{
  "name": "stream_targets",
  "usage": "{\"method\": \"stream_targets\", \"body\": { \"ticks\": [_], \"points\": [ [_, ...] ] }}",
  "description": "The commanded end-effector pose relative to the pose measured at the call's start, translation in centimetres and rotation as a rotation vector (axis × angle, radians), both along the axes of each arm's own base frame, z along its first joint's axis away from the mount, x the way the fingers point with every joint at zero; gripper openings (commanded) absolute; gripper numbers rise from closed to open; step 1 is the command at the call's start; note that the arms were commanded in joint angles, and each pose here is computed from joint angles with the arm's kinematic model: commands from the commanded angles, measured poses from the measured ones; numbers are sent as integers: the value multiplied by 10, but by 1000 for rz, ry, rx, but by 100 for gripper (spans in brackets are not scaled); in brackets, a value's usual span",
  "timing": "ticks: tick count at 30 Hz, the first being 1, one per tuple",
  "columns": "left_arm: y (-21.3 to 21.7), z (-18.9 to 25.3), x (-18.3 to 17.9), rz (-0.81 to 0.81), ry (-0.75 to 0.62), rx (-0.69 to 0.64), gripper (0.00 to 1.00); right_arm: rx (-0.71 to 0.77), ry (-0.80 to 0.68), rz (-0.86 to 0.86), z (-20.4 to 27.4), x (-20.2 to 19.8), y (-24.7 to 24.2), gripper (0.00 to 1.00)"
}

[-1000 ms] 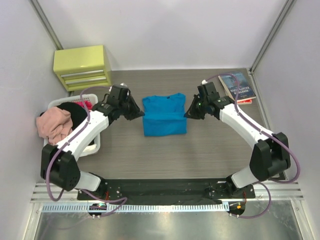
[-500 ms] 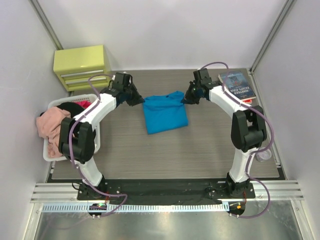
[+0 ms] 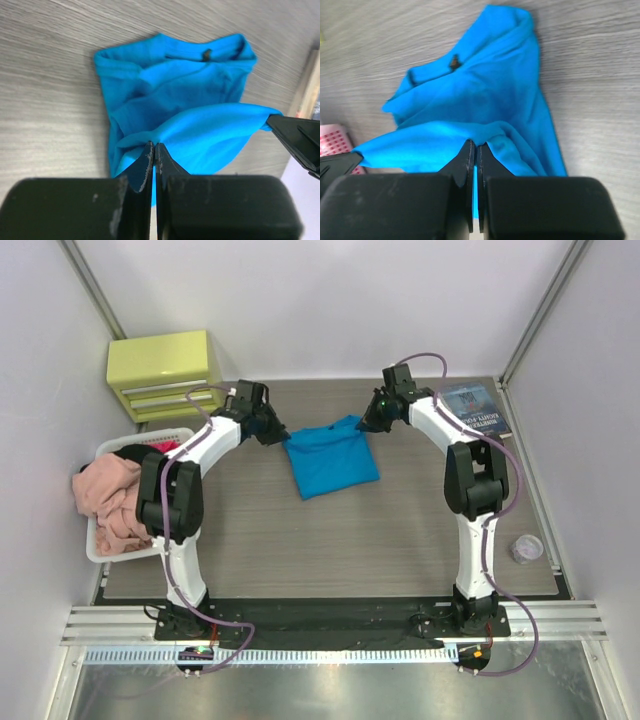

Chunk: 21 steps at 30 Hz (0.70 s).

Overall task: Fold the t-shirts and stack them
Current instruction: Fold the long partially folded tshirt into a neat square

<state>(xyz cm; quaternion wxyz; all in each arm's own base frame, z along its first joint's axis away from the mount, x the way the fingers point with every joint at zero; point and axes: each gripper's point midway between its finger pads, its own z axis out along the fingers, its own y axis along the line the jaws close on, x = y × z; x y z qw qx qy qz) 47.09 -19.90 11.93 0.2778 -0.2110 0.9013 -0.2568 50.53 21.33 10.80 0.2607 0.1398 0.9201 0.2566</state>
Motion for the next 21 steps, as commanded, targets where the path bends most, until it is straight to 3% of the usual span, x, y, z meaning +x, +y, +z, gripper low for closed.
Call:
{"method": "stream_targets", "body": {
  "ticks": [1,11,21],
  "points": [
    [3,3,23,20,-47,-17,0,-10,-35,18,1,15,-1,1],
    [3,-6,54,19,-60,-23,0,24,-93,7,5,60,1,1],
    [2,18,62,28,-106,-45,0,46,-152,16,39,59,-2,1]
  ]
}}
